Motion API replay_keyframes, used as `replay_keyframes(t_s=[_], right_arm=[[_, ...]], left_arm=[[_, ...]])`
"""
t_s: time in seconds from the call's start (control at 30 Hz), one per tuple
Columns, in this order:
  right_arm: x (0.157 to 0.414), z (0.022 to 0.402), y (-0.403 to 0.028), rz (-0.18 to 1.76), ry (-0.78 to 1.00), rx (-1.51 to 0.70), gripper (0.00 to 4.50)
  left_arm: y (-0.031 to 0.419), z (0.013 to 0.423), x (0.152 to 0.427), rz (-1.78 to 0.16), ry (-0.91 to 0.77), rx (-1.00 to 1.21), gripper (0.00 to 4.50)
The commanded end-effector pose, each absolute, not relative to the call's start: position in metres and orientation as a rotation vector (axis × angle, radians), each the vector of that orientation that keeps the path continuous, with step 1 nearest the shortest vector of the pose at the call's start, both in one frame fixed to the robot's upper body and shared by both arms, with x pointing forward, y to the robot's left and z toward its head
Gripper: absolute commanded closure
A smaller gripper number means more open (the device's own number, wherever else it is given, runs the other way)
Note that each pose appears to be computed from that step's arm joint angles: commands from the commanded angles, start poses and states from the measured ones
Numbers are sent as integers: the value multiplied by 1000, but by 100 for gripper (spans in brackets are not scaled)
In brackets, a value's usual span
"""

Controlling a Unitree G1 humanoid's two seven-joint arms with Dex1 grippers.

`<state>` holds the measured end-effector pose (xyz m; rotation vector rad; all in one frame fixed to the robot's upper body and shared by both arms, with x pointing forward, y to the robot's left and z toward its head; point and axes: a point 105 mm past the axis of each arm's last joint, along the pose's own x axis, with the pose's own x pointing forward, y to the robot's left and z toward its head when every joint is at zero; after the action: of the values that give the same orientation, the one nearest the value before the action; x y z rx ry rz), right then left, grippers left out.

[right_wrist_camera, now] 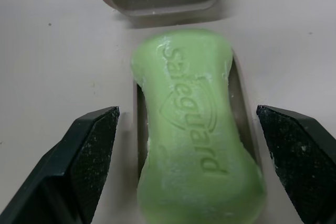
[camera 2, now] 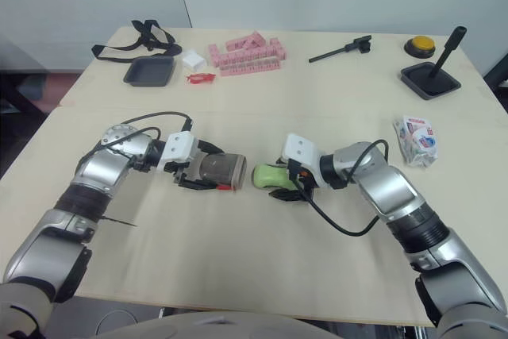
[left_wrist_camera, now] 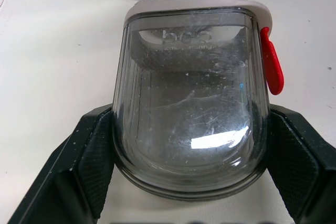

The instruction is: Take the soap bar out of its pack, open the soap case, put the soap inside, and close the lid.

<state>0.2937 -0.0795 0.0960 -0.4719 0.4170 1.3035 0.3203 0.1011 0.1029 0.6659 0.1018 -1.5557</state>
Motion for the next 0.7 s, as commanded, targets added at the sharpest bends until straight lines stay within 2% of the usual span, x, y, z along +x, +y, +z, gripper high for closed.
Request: replay_keyframes(t_s=[0.03, 0.13, 0.33, 0.37, 0.53, 0.7], right_arm=[[295, 97, -81, 1298, 411, -478, 0], [295, 96, -80, 1303, 411, -475, 0], [294, 93, -80, 1305, 409, -473, 180], [294, 93, -80, 1305, 407, -474, 194], [294, 95, -81, 1309, 385, -504, 195], [290, 113, -79, 1351, 350, -566, 195]], left_arm=[[105, 116, 321, -1538, 51, 673, 101], [107, 114, 321, -1538, 56, 677, 101], [106, 117, 323, -1534, 52, 676, 101], [106, 116, 322, -1535, 53, 675, 101], [106, 115, 321, -1541, 54, 673, 101], [103, 114, 321, -1545, 52, 671, 101]])
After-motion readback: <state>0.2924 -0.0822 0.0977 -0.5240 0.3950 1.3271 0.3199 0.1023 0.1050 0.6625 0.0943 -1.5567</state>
